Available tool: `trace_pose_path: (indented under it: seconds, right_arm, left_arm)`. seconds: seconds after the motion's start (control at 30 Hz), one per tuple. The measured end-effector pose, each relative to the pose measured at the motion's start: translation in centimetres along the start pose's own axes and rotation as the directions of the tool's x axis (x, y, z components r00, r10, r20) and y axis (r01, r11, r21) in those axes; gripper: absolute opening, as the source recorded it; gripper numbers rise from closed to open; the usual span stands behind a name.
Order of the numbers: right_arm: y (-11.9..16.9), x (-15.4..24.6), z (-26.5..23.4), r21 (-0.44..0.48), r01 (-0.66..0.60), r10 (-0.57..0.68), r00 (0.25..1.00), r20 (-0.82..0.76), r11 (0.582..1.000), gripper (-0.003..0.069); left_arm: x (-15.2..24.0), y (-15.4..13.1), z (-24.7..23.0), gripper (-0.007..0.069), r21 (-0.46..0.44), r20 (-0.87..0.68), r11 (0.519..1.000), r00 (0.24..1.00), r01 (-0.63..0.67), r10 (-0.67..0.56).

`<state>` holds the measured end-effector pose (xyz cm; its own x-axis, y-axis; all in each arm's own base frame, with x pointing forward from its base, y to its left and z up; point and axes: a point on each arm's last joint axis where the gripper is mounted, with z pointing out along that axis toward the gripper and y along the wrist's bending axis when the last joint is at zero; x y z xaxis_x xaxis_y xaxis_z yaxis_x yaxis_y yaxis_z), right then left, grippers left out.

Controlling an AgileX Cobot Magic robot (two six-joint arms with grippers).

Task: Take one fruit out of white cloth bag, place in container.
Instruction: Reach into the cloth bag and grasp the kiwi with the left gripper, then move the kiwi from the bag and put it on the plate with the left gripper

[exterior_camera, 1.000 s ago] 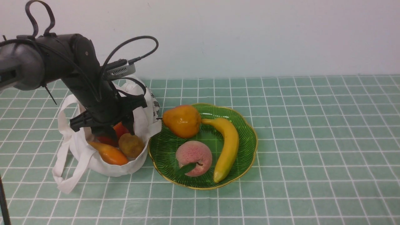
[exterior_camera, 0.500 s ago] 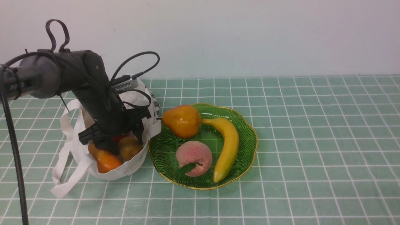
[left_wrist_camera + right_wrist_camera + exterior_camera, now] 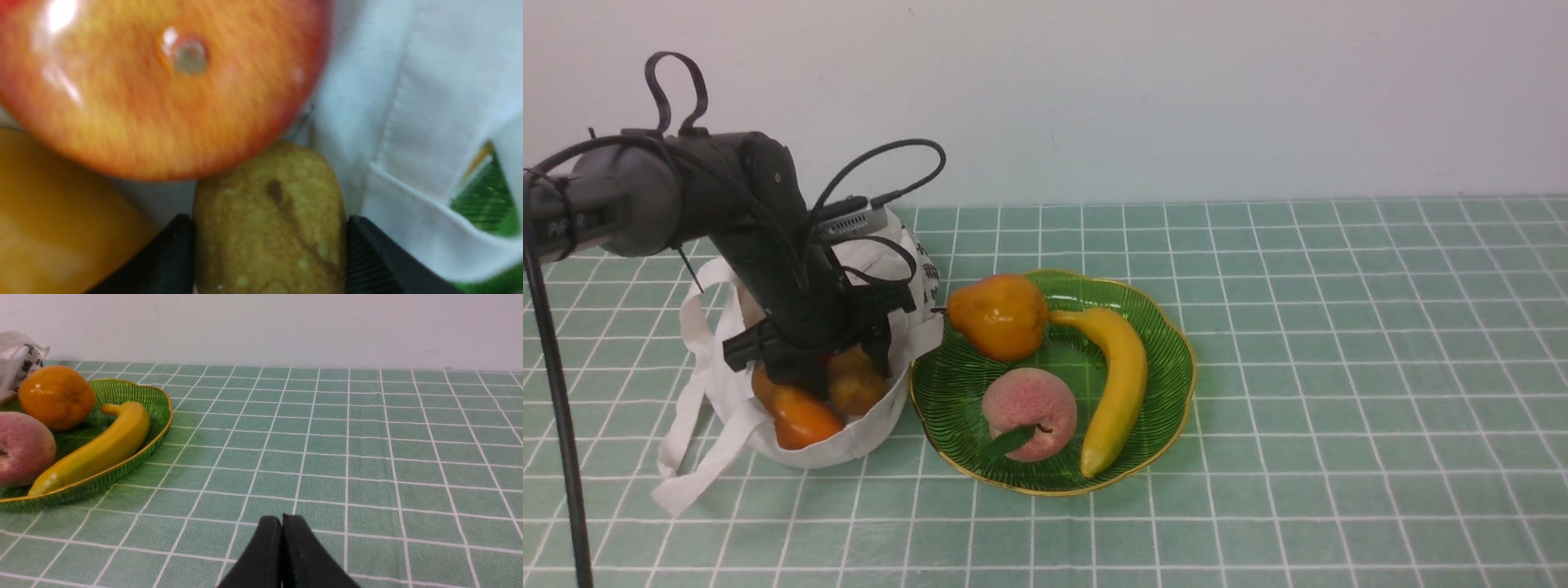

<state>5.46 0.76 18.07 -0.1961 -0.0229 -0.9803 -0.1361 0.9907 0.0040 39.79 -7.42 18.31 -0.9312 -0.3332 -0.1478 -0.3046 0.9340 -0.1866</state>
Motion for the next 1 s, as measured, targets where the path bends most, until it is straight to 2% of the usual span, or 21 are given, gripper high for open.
trace_pose_path:
  seconds: [0.17, 0.4, 0.5, 0.53, 0.77, 1.0]
  right_arm:
    - [0.0, 0.0, 0.0, 0.0, 0.0, 0.0, 1.0, 0.0, 1.0, -0.0015]
    - [0.0, 0.0, 0.0, 0.0, 0.0, 0.0, 1.0, 0.0, 1.0, -0.0015]
    - [0.0, 0.0, 0.0, 0.0, 0.0, 0.0, 1.0, 0.0, 1.0, -0.0015]
    - [0.0, 0.0, 0.0, 0.0, 0.0, 0.0, 1.0, 0.0, 1.0, -0.0015]
    - [0.0, 0.0, 0.0, 0.0, 0.0, 0.0, 1.0, 0.0, 1.0, -0.0015]
    - [0.0, 0.0, 0.0, 0.0, 0.0, 0.0, 1.0, 0.0, 1.0, -0.0015]
  left_arm:
    - [-0.6, -0.1, -5.8, 0.0412, -0.026, 0.138, 0.997, 0.987, -0.076, 0.079]
    - [0.8, -0.5, -10.8, 0.0412, -0.019, 0.191, 0.984, 0.965, -0.178, 0.178]
    - [2.7, -1.8, -12.9, 0.0412, 0.009, 0.192, 0.951, 0.934, -0.31, 0.303]
    - [3.9, -2.7, -13.9, 0.0412, 0.034, 0.184, 0.925, 0.912, -0.378, 0.366]
    - [7.3, -6.9, -13.7, 0.0412, 0.103, 0.167, 0.81, 0.813, -0.578, 0.558]
    - [8.5, -10.3, -9.6, 0.0412, 0.113, 0.145, 0.753, 0.76, -0.649, 0.633]
